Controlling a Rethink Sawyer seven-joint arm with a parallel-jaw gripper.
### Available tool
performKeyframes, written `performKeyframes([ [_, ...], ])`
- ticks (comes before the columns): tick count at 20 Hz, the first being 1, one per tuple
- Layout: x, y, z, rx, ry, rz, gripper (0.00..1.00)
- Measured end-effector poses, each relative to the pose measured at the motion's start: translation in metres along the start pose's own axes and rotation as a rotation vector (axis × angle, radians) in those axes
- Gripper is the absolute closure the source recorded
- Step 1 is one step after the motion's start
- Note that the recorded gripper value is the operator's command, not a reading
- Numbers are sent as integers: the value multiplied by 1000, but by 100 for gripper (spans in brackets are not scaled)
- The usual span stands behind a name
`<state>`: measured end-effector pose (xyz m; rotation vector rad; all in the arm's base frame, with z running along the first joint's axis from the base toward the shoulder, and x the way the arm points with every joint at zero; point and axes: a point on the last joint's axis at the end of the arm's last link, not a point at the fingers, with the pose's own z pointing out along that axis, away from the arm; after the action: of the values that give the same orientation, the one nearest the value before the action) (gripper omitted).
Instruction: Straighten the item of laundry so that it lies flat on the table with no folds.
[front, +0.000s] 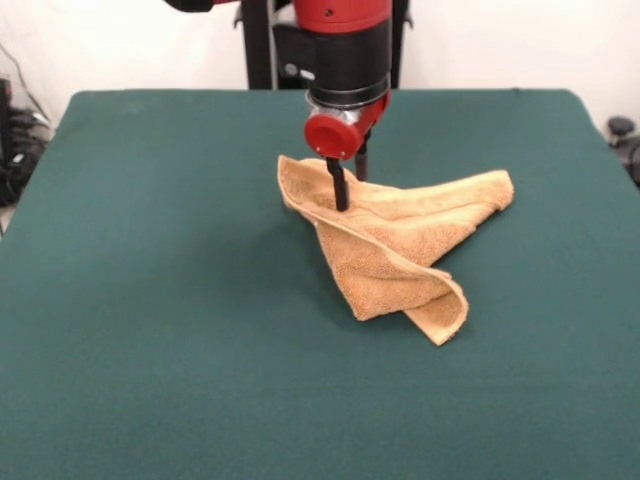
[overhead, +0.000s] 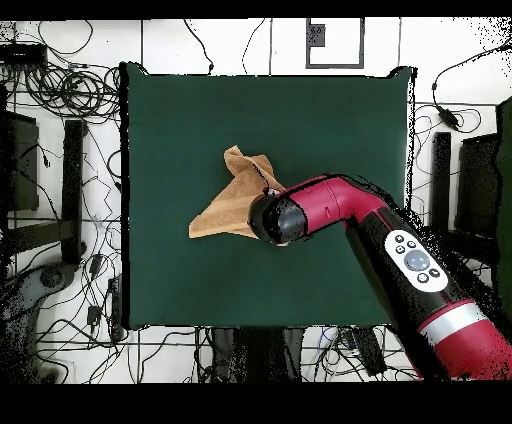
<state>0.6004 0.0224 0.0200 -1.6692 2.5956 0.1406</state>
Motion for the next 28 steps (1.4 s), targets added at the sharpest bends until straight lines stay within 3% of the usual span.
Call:
performKeyframes([
  [10,7,-3,-3,5,3,8,0],
  [18,27,-18,-24,47,18,32,0],
  [28,20,-23,-36,51,2,49,0],
])
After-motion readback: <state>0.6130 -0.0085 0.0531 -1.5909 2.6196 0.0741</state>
